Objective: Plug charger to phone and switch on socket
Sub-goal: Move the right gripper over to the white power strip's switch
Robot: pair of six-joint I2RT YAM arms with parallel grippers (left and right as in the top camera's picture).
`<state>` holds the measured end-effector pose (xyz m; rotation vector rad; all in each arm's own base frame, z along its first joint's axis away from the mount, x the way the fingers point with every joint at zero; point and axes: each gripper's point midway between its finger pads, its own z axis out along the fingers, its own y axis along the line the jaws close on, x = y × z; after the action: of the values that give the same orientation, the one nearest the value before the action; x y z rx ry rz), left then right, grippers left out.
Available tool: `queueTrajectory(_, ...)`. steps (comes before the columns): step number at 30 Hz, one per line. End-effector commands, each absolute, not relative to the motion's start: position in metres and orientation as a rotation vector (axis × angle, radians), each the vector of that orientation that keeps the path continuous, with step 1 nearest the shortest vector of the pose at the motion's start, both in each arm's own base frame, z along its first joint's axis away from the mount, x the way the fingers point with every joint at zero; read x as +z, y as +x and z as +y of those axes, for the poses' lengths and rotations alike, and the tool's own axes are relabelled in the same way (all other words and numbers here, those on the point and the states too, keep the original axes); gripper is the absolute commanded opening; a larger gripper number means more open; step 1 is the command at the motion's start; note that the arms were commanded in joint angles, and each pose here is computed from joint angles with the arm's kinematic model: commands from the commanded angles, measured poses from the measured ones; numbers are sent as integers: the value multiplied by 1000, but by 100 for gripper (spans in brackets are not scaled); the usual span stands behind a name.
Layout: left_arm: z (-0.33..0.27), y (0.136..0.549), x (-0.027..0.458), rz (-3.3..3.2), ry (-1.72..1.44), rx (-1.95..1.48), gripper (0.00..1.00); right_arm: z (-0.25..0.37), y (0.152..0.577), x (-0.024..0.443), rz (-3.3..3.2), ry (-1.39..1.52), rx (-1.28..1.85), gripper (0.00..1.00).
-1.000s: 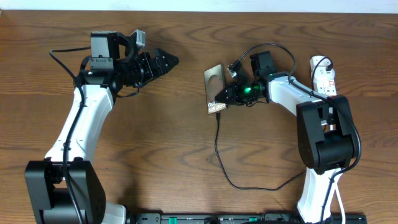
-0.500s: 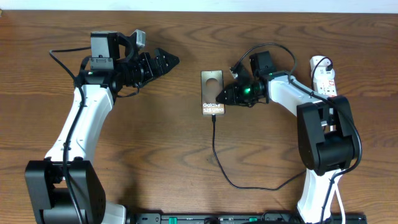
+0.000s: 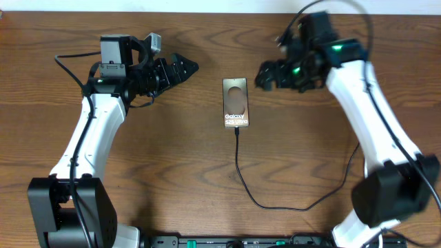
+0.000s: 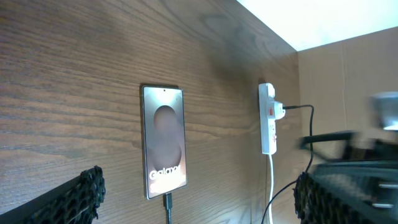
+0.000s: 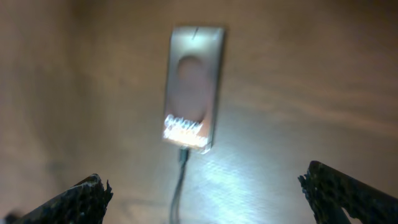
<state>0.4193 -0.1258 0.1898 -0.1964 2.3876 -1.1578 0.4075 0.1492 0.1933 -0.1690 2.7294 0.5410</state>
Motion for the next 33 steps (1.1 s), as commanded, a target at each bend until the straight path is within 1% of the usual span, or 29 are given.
queueTrajectory(1, -124, 421, 196, 2372, -176, -1141, 98, 85, 426, 215, 2652, -54, 161, 99)
queueTrajectory(3, -124, 421, 196, 2372, -176, -1141, 98, 44, 433, 219, 2620, 47, -45, 99)
queueTrajectory(6, -124, 421, 196, 2372, -176, -1141, 98, -1, 433, 217, 2616, 160, -223, 99)
queueTrajectory(11, -124, 421, 196, 2372, -176, -1141, 98, -62, 425, 208, 2644, 337, -310, 99)
queueTrajectory(18, -124, 421, 196, 2372, -176, -1141, 98, -141, 402, 190, 2676, 612, -372, 99)
queueTrajectory(21, -124, 421, 196, 2372, -176, -1141, 98, -171, 393, 173, 2699, 717, -374, 99)
queueTrajectory(26, -124, 421, 196, 2372, -176, -1141, 98, -206, 386, 126, 2767, 862, -315, 99)
queueTrajectory(33, -124, 421, 196, 2372, -176, -1141, 98, -222, 392, 66, 2824, 945, -207, 99)
